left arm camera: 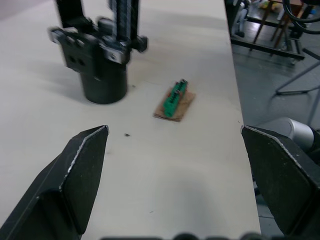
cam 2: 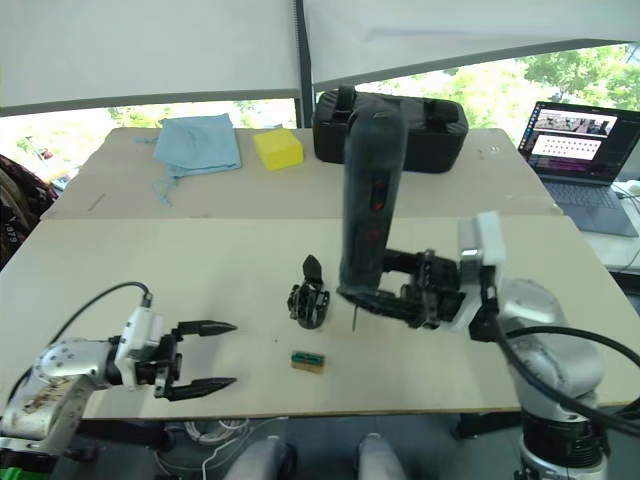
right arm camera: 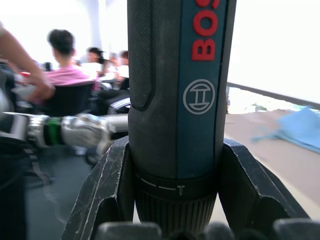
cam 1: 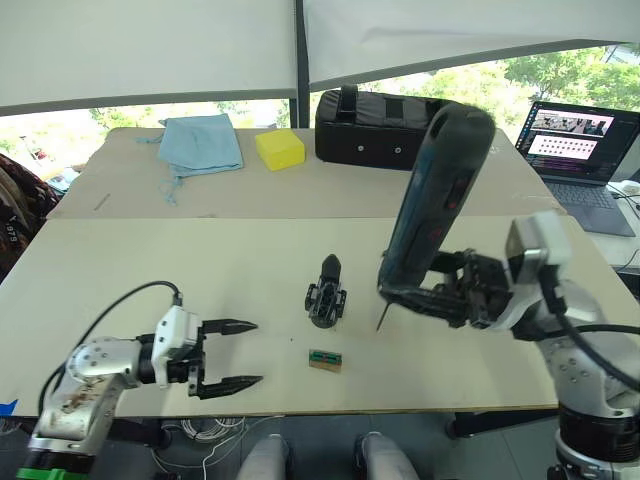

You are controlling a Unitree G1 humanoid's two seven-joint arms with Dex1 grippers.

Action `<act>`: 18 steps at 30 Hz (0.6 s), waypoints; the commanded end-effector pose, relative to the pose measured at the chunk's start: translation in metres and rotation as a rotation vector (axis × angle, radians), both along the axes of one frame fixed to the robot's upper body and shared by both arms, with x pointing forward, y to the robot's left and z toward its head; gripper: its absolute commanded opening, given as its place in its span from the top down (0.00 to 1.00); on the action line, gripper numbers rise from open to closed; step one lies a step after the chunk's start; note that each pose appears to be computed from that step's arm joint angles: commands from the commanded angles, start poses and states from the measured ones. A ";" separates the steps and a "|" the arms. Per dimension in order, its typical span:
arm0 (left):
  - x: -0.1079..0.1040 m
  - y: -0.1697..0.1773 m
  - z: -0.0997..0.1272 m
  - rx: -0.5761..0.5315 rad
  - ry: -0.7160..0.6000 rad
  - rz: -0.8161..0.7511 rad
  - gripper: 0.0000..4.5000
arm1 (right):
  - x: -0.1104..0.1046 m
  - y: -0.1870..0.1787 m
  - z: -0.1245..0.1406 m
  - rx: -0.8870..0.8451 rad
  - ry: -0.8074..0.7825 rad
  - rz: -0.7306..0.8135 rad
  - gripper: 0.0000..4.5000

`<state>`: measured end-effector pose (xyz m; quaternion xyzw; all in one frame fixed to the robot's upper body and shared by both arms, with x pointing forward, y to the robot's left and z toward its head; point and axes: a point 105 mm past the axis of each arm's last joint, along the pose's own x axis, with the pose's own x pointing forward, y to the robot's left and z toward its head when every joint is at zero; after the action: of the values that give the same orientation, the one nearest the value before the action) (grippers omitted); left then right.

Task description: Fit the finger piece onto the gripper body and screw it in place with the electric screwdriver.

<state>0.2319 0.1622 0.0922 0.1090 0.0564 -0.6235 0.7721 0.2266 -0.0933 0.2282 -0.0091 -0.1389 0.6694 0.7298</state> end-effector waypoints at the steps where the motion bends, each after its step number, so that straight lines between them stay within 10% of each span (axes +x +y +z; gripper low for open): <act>1: 0.007 -0.010 -0.004 0.017 -0.047 -0.011 0.00 | -0.010 0.007 0.002 -0.001 -0.052 0.055 0.58; 18: 0.026 -0.058 -0.027 0.005 -0.020 -0.086 0.00 | -0.001 0.031 -0.018 0.034 -0.110 0.146 0.58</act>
<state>0.2592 0.1103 0.0655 0.1188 0.0512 -0.6477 0.7508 0.2300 -0.0641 0.1983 -0.0113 -0.1530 0.7144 0.6827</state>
